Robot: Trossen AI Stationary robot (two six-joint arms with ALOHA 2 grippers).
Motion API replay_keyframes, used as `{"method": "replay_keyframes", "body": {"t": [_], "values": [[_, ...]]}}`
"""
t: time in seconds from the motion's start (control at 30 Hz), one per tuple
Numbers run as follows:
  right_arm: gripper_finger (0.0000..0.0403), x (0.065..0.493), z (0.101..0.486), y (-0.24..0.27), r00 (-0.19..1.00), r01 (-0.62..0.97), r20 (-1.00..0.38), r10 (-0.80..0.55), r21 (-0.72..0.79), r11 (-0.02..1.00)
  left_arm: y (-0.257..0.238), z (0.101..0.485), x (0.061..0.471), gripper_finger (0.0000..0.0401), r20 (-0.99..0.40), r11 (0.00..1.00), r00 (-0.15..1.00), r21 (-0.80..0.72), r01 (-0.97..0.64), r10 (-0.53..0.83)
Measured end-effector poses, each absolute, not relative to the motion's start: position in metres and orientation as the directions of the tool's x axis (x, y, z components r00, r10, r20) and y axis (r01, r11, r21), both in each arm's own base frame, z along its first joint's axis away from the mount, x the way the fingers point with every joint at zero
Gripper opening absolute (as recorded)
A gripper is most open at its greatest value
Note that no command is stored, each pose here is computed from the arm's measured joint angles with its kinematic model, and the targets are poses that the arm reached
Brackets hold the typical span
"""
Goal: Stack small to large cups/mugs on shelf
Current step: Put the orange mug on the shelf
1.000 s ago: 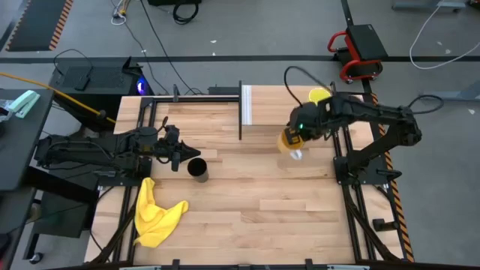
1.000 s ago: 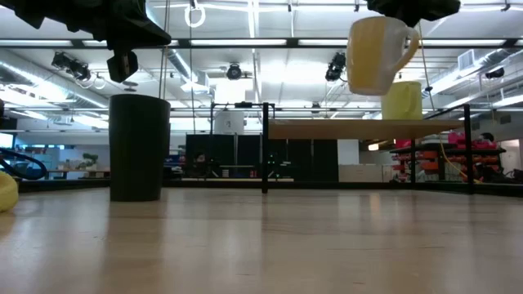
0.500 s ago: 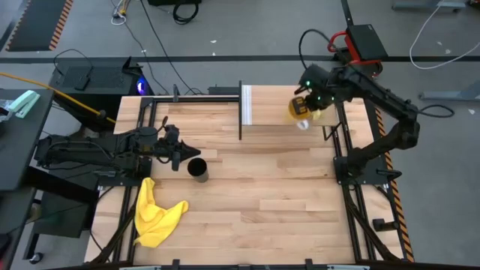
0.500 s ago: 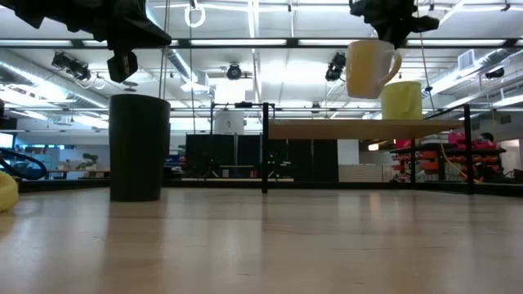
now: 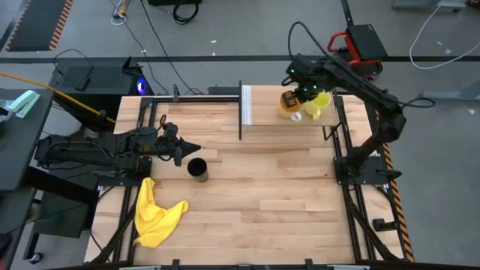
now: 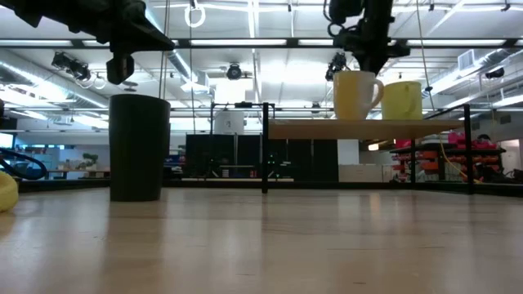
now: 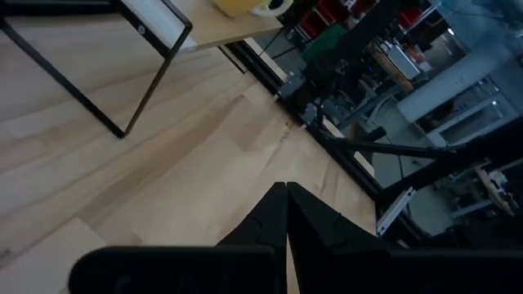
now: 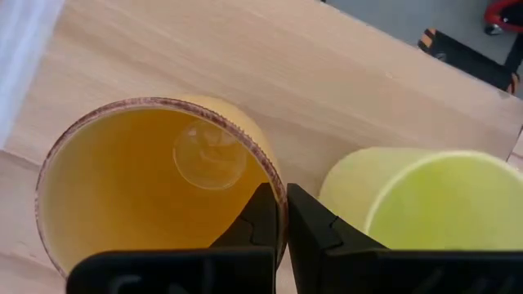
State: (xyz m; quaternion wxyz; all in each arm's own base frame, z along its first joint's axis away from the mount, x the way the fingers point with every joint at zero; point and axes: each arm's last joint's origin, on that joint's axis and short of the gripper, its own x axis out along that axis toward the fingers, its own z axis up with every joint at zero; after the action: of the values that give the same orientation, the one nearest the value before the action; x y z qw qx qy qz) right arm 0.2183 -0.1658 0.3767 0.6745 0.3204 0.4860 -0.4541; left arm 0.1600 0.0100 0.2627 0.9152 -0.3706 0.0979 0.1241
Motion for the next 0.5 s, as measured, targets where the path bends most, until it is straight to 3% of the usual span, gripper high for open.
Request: {"method": "replay_keyframes", "body": {"t": [0.27,0.37,0.5], "values": [[0.0012,0.226,0.425,-0.181,0.235,0.951,-0.885,-0.402,0.123,0.284,0.010,0.263,0.160,0.0024,-0.272,0.678,0.947,-0.665,-0.312,0.170],[0.0012,0.224,0.437,-0.185,0.216,0.961,-0.896,-0.389,0.125,0.247,0.011,0.263,0.160,0.0022,-0.272,0.678,0.946,-0.664,-0.316,0.175],[0.0012,0.228,0.442,-0.192,0.288,0.954,-0.887,-0.360,0.234,0.187,0.011,0.263,0.160,0.0015,-0.271,0.678,0.946,-0.663,-0.317,0.177]]}}
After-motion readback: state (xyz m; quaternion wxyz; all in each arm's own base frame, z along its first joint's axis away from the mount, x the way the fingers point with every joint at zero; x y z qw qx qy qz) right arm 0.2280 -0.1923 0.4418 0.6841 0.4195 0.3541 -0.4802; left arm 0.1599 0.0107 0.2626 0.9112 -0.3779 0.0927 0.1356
